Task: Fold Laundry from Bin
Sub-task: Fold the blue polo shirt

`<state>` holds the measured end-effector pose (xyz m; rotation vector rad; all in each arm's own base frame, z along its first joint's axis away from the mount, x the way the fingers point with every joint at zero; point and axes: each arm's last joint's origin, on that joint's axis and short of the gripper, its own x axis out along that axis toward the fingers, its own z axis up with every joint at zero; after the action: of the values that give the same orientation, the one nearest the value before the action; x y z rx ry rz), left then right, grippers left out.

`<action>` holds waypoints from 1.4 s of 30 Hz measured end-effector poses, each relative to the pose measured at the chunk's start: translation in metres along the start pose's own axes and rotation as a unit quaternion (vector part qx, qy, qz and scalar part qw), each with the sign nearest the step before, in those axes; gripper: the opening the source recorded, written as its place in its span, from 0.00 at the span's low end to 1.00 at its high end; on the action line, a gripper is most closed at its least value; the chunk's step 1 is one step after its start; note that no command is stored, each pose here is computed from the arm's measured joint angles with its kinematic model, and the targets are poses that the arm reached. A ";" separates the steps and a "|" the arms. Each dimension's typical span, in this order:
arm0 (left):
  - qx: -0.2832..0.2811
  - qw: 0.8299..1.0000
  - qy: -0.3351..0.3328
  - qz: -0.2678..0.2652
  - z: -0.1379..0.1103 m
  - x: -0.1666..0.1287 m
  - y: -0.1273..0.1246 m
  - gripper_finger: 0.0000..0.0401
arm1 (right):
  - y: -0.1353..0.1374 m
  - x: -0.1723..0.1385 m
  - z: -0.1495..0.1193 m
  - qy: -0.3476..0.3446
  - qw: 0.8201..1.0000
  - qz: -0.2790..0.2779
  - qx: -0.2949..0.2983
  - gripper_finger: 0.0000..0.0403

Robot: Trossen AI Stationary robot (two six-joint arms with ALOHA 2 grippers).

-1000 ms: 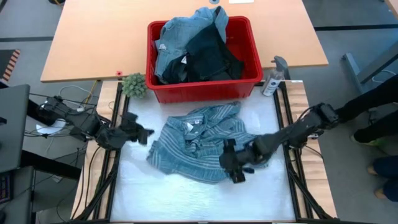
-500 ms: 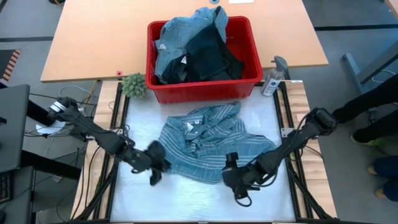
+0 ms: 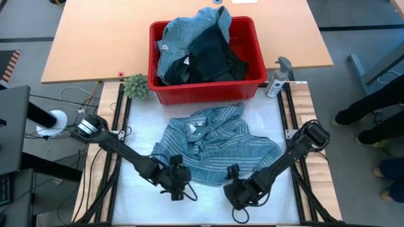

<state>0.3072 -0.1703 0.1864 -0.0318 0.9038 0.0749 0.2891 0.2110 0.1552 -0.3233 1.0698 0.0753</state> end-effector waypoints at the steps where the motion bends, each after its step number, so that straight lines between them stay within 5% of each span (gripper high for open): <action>1: 0.010 1.000 -0.003 0.008 0.000 0.003 -0.001 0.41 | -0.001 0.002 0.000 -0.001 1.000 -0.008 0.016 0.79; 7: 0.079 0.997 -0.011 0.012 0.001 0.004 -0.002 0.42 | -0.010 0.000 0.003 -0.010 0.995 -0.027 0.094 0.79; 17: 0.066 0.998 -0.010 0.003 0.001 0.004 -0.003 0.42 | -0.019 0.032 -0.003 0.039 0.990 -0.057 0.123 0.65; 20: 0.067 0.998 0.001 -0.021 0.000 0.004 -0.005 0.42 | -0.021 0.029 0.000 0.044 0.988 -0.058 0.140 0.51; 26: 0.105 0.994 -0.016 -0.031 0.000 -0.002 -0.011 0.42 | -0.034 0.025 0.011 0.050 0.983 -0.080 0.156 0.06; 32: 0.141 0.990 -0.002 0.017 -0.006 -0.003 -0.010 0.42 | -0.043 0.012 0.033 0.034 0.979 -0.077 0.188 0.05; 42: 0.112 0.992 0.012 0.055 -0.011 -0.006 -0.005 0.42 | -0.074 -0.027 0.072 0.044 0.971 -0.110 0.209 0.05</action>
<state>0.2953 -0.1759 0.1845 0.2256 0.9340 0.0753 0.3532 0.1639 0.2265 -0.0616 1.1022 -0.3626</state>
